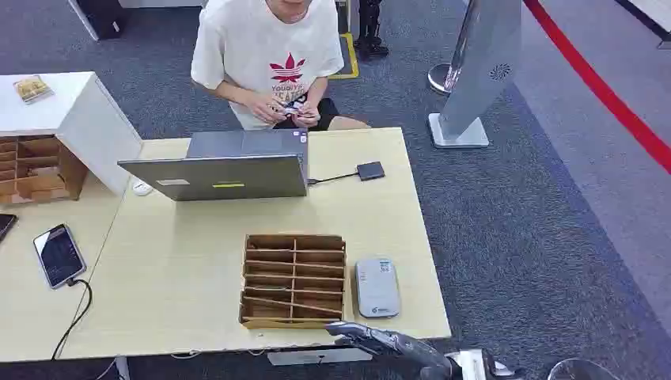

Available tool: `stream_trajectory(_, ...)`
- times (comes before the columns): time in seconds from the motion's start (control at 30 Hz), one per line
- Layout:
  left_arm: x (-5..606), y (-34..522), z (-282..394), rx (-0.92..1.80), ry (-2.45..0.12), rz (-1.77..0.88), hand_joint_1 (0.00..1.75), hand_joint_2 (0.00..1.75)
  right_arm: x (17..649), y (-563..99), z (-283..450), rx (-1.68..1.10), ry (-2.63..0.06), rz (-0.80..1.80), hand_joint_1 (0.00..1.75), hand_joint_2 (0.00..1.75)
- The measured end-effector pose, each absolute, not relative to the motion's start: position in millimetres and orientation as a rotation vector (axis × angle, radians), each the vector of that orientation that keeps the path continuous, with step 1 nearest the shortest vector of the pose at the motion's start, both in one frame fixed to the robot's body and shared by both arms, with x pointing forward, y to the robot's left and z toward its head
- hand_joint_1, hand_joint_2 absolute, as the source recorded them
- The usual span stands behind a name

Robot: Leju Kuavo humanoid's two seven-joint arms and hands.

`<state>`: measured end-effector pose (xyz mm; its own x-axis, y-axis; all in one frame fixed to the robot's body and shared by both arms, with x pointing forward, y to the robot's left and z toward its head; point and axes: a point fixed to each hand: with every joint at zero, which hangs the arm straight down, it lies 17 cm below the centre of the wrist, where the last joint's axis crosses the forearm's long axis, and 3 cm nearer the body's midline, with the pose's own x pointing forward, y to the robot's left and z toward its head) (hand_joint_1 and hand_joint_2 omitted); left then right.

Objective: Pass the card to the sensor for recognition and then transmit it.

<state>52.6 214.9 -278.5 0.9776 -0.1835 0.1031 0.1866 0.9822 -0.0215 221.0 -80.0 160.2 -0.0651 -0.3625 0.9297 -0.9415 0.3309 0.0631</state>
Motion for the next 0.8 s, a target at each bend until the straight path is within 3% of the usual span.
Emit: stream_trajectory(0.8, 51.3, 215.3, -278.6, -0.038, -0.095, -0.138, 0.00, 0.00, 233.5, -79.9, 156.1, 1.151, -1.625, 0.729, 0.00, 1.75)
